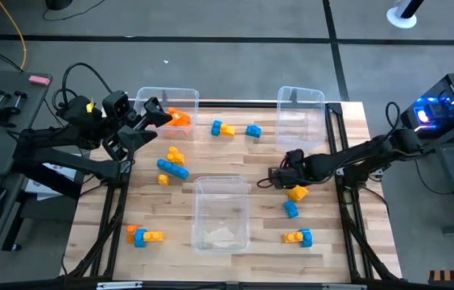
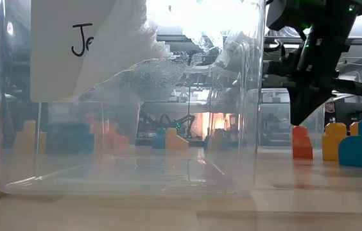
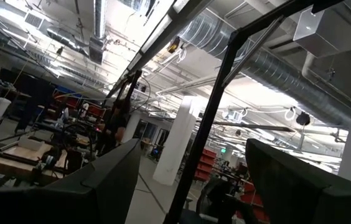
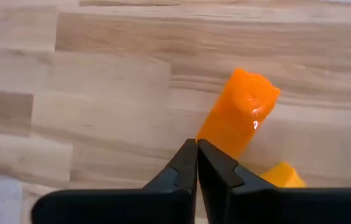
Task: Sort blocks
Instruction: Put the orange game piece into the top left transparent bin
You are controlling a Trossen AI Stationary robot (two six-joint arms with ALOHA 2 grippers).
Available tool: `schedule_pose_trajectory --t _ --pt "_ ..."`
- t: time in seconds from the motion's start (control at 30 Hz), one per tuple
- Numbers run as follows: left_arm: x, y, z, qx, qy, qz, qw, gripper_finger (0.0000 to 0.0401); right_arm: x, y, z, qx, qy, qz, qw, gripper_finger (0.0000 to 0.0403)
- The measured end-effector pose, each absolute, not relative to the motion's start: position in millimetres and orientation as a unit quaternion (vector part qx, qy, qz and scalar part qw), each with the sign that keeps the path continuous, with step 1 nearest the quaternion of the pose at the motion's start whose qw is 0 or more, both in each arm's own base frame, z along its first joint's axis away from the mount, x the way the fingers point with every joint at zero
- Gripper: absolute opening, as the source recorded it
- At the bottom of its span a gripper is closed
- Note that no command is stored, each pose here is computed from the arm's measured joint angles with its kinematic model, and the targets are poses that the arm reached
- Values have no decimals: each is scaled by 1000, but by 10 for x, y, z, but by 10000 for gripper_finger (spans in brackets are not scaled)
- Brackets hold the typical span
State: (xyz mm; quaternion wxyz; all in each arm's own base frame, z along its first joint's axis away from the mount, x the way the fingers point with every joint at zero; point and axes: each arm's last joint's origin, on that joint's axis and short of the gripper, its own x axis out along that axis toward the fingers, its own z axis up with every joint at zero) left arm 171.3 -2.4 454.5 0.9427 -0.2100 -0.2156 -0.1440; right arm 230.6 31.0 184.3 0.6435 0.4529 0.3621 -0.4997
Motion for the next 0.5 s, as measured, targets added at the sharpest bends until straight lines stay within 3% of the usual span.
schedule_pose_trajectory --t 0.13,0.37,0.5 --pt "1716 -24 4539 -211 -212 -143 943 278 2308 311 1799 474 346 -524 618 72" --pt "1717 -24 4538 -211 -211 -143 944 278 2289 318 1791 503 345 -536 584 210" --pt "1716 -24 4538 -211 -212 -143 944 278 2286 315 1792 499 338 -540 587 257"
